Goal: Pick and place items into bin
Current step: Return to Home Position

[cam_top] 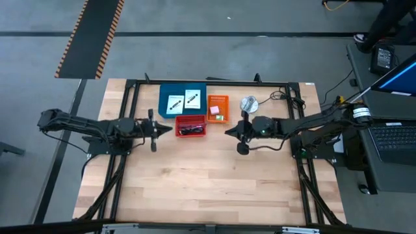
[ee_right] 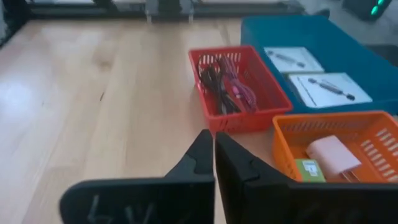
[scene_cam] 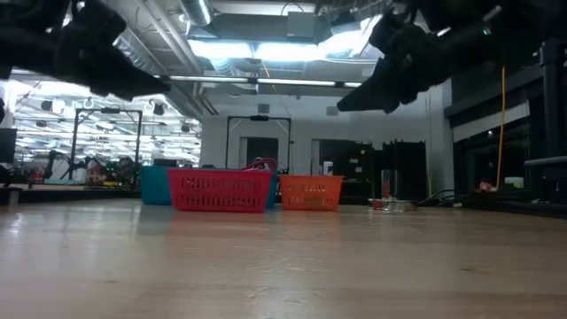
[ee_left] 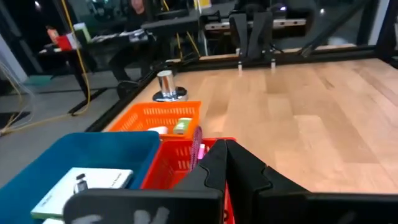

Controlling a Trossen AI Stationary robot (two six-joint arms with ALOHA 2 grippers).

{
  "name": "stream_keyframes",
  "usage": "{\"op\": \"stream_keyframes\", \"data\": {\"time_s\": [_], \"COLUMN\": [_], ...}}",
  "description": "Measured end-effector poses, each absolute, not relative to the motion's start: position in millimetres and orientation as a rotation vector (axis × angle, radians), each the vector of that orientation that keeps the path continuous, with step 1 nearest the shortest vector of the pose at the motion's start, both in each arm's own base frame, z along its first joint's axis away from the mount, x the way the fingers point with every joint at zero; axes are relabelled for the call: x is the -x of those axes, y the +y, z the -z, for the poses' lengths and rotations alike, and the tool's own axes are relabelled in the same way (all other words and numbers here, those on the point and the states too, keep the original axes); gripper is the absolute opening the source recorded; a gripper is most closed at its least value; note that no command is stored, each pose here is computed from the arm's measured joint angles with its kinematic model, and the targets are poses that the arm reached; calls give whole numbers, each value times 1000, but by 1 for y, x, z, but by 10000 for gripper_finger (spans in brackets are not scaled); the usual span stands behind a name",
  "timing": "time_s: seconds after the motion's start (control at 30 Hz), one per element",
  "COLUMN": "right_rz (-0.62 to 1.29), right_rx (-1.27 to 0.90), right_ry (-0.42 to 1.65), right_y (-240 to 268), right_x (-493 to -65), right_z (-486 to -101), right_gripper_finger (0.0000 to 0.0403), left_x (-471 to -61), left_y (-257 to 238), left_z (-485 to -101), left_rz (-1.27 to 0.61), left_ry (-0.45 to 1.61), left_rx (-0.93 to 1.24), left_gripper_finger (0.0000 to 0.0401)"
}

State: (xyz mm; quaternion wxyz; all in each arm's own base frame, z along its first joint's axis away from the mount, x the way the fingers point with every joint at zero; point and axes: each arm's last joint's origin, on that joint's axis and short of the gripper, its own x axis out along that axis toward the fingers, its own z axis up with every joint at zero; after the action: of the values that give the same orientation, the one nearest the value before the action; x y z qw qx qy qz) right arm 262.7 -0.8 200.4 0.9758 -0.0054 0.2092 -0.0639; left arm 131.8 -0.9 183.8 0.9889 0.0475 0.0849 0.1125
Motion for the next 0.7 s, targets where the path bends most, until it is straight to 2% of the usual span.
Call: {"op": "stream_keyframes", "data": {"time_s": [0.17,0.47,0.7], "right_rz": [132,63,73], "right_rx": [3,28,37], "right_ry": [374,261,219], "right_y": [-4,-17,-28], "right_x": [-255,-243,-220], "right_z": [-194,-220,-221], "right_gripper_finger": [0,0,0], "left_x": [-122,-104,-98], "left_y": [3,17,24], "left_z": [-174,-176,-168], "left_rz": [-235,-283,-320], "left_ry": [111,82,22], "left_rx": [-107,-113,-97], "left_gripper_finger": [2,1,1]}}
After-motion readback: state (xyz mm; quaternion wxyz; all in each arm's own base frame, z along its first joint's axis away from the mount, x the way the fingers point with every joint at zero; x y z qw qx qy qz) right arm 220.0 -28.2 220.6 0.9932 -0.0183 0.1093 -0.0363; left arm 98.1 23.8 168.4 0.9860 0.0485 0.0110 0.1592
